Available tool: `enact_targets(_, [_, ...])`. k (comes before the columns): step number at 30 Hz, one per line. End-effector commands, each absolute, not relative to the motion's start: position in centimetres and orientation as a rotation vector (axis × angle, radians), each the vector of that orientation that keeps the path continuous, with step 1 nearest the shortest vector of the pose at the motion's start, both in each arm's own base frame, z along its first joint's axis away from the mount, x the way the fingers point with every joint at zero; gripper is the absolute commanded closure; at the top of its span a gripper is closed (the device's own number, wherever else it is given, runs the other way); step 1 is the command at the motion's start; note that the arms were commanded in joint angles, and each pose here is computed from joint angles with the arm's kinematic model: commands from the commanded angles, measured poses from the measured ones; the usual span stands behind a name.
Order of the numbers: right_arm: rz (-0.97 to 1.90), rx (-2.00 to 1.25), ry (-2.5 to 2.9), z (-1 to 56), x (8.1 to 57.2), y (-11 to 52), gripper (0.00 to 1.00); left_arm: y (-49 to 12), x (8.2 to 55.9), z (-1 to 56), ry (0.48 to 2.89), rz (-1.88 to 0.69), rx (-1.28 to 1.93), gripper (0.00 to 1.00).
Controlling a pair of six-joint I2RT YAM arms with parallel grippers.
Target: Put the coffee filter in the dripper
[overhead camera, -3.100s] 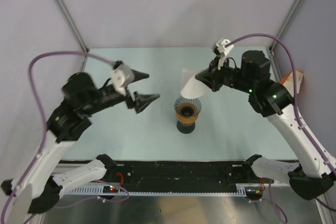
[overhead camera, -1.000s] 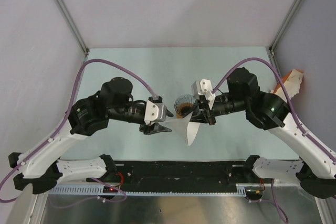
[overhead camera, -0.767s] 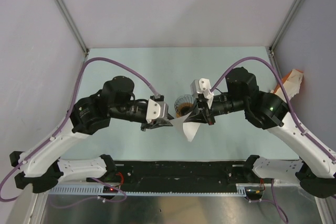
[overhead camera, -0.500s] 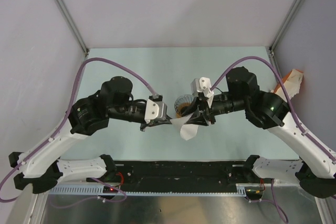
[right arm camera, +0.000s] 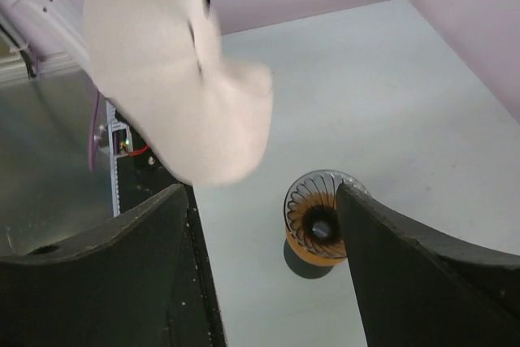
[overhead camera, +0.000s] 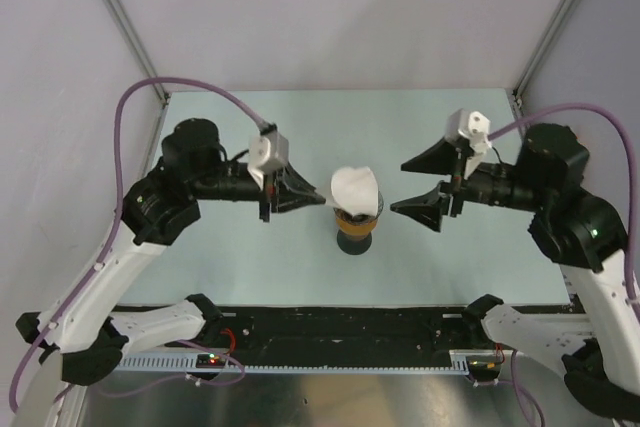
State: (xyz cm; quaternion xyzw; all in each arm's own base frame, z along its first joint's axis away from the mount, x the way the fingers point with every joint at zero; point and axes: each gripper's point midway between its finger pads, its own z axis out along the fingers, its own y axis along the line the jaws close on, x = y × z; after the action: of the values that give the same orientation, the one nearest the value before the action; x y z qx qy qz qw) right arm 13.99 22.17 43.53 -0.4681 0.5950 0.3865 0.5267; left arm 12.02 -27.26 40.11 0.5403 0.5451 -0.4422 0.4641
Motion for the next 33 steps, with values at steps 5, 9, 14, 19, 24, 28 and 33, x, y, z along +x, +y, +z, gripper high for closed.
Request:
enact_targets(5, [1.002,-0.831,1.385,45.2,15.3,21.3,0.23,-28.0,12.5,50.5,1.148,-1.432,0.989,1.00])
enact_targets(9, [1.078,-0.743,1.280,48.5,16.7,22.4,0.25,-28.2,13.1,52.7,1.103,-1.525,0.887,1.00])
enact_targets(14, [1.155,-0.638,1.136,53.2,18.2,23.7,0.21,-28.3,14.1,53.6,1.089,-1.560,0.801,0.99])
enact_targets(19, [1.212,-0.660,1.092,53.9,17.6,25.6,0.19,-28.2,15.4,53.6,1.110,-1.570,0.722,0.98])
enact_targets(24, [1.232,-0.671,1.068,54.1,17.1,26.7,0.19,-28.2,16.2,53.4,1.114,-1.568,0.689,0.99])
enact_targets(28, [1.243,-0.645,1.049,54.9,17.5,27.3,0.20,-28.2,16.6,53.2,1.111,-1.563,0.672,0.99])
enact_targets(33, [1.240,-0.602,1.035,55.6,18.2,28.1,0.30,-28.2,17.1,52.9,1.111,-1.547,0.654,0.99])
